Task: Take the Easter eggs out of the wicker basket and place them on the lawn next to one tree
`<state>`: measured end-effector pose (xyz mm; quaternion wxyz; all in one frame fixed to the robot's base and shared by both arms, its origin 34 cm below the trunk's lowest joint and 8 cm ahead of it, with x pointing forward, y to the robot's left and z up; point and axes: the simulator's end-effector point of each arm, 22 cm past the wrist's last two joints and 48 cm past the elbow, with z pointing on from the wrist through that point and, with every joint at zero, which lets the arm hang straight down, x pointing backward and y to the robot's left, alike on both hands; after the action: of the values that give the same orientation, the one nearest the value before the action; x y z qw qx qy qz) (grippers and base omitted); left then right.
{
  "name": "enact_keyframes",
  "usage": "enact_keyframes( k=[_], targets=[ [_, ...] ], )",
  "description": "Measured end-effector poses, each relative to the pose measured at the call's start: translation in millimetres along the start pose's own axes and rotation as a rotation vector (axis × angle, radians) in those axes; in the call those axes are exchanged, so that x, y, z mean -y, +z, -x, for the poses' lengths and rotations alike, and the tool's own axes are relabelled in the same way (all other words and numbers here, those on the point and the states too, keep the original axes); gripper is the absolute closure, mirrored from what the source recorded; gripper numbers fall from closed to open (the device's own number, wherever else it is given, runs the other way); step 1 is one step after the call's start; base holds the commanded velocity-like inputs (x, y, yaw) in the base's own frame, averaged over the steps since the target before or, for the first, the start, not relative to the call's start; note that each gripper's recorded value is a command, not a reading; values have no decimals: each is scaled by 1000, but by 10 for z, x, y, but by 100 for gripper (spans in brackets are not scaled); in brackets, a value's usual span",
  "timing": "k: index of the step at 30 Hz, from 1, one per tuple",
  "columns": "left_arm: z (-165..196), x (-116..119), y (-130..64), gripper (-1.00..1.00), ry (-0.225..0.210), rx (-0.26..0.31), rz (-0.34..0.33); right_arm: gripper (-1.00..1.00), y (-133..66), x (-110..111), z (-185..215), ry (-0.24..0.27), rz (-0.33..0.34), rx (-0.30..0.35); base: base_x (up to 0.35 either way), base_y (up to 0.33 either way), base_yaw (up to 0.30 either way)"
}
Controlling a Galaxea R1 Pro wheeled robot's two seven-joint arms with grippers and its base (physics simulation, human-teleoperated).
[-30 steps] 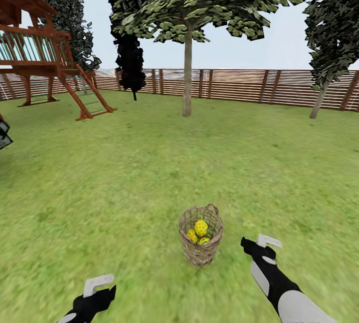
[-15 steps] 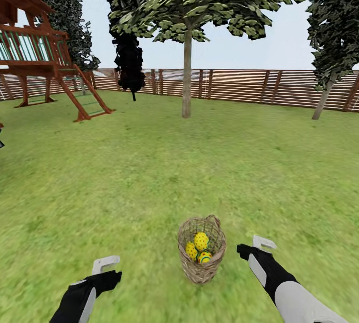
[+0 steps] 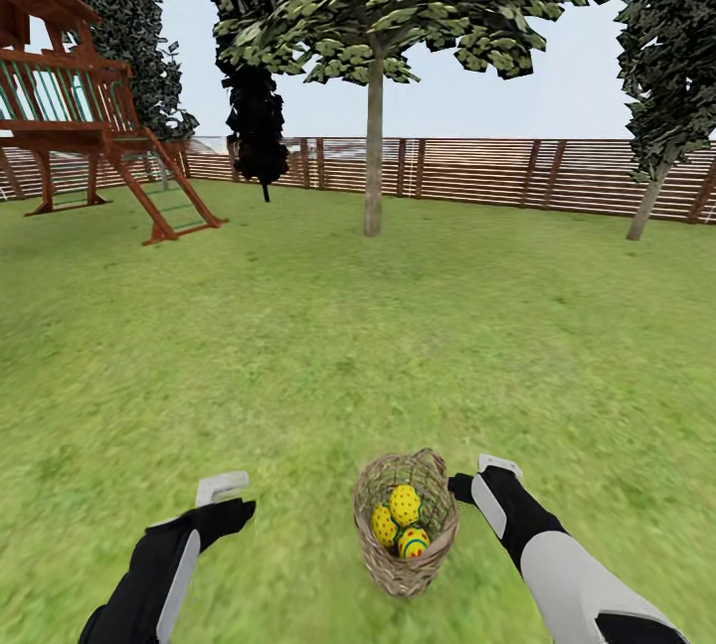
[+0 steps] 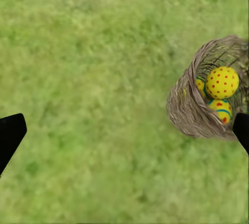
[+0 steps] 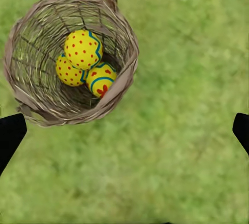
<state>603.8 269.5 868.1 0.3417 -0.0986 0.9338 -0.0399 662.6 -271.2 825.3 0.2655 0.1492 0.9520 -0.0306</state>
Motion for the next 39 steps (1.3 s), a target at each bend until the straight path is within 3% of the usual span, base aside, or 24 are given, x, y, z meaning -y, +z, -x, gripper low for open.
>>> enact_keyframes(
  k=[2, 6, 10, 13, 28, 39],
  targets=[
    [182, 46, -72, -100, -3, 41, -19, -100, -29, -52, 62, -13, 8, -13, 16, 0, 0],
    [279, 32, -100, -100, -9, 63, -24, -100, -32, -80, 93, -21, 10, -24, 6, 0, 0],
    [305, -50, -97, -100, -21, 62, -14, -100, -13, -155, 71, -27, 19, -32, 1, 0, 0],
    [310, -129, -80, -100, -28, 63, 1, -100, -13, -299, 43, -70, 27, -28, 0, 0, 0],
    [246, -211, 53, -100, -55, 56, 10, -100, 111, -346, 11, -78, 34, -29, 5, 0, 0],
    [219, -233, 144, -100, -51, 58, 17, -100, 204, -356, 20, -76, 34, -17, 287, 0, 0]
  ],
)
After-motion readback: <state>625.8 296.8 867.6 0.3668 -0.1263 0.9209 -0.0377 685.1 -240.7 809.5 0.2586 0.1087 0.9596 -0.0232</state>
